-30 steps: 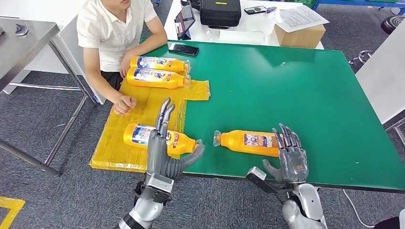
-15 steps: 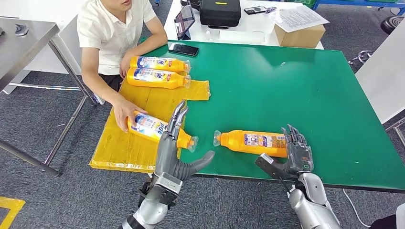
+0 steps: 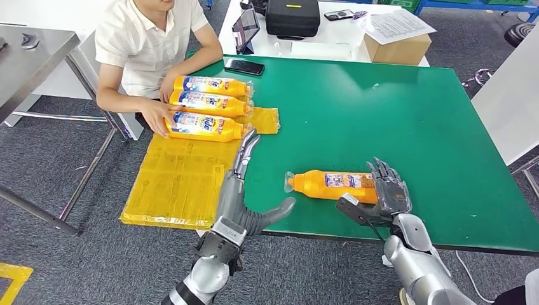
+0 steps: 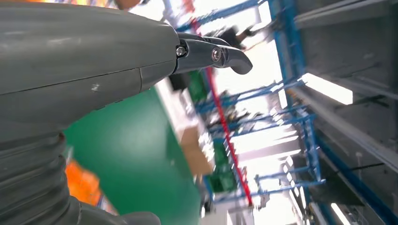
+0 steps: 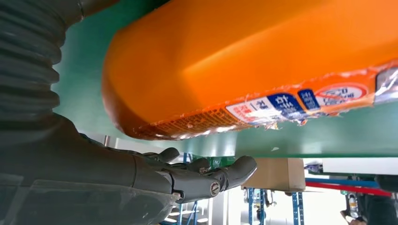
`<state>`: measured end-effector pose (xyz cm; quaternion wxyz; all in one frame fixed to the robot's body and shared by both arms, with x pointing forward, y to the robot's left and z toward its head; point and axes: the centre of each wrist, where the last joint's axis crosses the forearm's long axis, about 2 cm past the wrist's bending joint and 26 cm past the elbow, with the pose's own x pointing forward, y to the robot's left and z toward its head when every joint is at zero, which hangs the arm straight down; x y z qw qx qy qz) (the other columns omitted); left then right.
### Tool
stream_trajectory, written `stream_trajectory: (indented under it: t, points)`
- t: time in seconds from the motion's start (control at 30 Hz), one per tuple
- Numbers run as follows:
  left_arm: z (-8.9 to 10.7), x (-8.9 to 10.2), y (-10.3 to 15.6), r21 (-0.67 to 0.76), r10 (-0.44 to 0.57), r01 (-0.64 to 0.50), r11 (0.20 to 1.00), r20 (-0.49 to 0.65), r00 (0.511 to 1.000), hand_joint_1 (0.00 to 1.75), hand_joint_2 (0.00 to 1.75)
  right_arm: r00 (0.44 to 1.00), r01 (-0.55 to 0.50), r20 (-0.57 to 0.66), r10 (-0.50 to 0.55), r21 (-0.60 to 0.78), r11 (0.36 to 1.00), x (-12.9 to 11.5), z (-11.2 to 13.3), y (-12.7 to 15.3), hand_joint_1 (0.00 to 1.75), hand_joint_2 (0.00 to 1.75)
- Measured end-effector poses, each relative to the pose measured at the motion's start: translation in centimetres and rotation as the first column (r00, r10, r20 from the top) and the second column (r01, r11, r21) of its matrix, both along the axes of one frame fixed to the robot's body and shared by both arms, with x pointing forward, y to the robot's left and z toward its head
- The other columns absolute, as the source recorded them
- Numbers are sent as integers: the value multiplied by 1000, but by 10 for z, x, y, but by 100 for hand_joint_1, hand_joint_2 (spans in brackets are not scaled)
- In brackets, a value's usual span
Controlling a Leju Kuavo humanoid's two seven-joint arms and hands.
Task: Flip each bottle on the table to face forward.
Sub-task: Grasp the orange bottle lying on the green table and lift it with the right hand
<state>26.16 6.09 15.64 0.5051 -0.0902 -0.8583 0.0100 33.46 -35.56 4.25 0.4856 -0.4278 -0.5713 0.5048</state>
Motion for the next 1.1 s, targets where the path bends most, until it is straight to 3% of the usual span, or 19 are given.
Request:
stream_trajectory:
  t: [0.37, 0.4, 0.5, 0.53, 0.73, 1.1]
  points:
    - [-3, 1, -3, -59, -51, 47, 997, -83, 995, 0, 175, 997, 4, -78, -4, -3, 1000, 4, 0, -4, 0, 175]
    - [-3, 1, -4, -66, -58, 52, 996, -90, 994, 0, 175, 995, 8, -104, -8, -1, 1000, 5, 0, -5, 26, 175]
    - [-3, 1, -4, -78, -79, 71, 994, -107, 991, 0, 175, 982, 9, -188, -10, -7, 1000, 6, -1, -9, 157, 175]
    - [-3, 0, -5, -80, -88, 80, 994, -110, 990, 0, 175, 977, 5, -215, -7, -11, 1000, 6, -1, -10, 175, 175]
    - [-1, -2, -9, -86, -139, 130, 988, -112, 984, 0, 175, 945, -20, -327, 14, -14, 1000, 7, 1, -26, 175, 175]
    - [0, -2, -12, -100, -188, 177, 979, -111, 976, 0, 175, 912, 14, -403, 75, 213, 977, 1, 0, -48, 175, 175]
